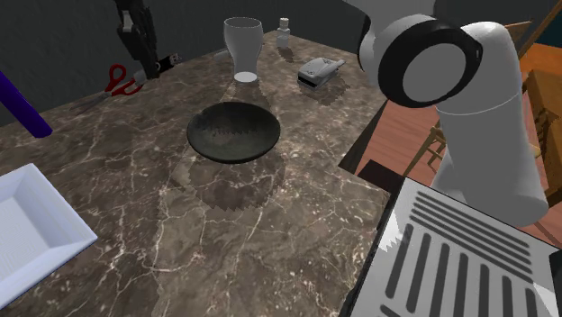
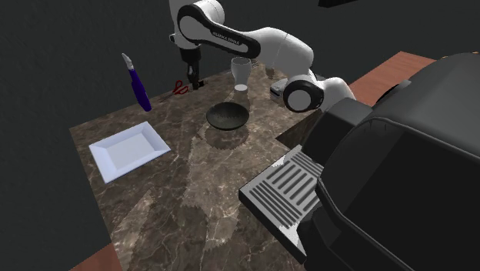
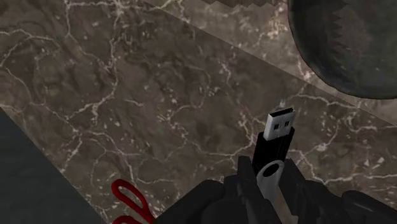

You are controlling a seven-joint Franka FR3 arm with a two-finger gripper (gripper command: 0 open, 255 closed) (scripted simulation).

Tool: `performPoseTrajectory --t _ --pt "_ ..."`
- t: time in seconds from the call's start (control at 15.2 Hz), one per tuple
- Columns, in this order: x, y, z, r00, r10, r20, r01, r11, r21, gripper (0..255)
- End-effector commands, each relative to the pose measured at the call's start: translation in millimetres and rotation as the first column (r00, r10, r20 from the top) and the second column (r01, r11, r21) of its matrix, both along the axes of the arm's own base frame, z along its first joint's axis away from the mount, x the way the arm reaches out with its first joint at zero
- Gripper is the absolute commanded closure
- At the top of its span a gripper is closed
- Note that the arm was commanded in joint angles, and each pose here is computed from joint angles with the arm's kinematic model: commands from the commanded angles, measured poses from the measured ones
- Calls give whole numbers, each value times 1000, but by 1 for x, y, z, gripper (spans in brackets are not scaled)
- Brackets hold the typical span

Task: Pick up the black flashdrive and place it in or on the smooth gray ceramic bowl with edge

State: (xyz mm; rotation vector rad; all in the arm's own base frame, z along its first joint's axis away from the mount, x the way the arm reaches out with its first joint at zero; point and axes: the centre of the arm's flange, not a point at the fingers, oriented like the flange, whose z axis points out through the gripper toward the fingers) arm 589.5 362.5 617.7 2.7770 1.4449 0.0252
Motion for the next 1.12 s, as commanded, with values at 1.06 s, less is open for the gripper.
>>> performPoseTrajectory --t 1.06 --pt "-167 -54 -10 1000 -1 -2 1 1000 -1 255"
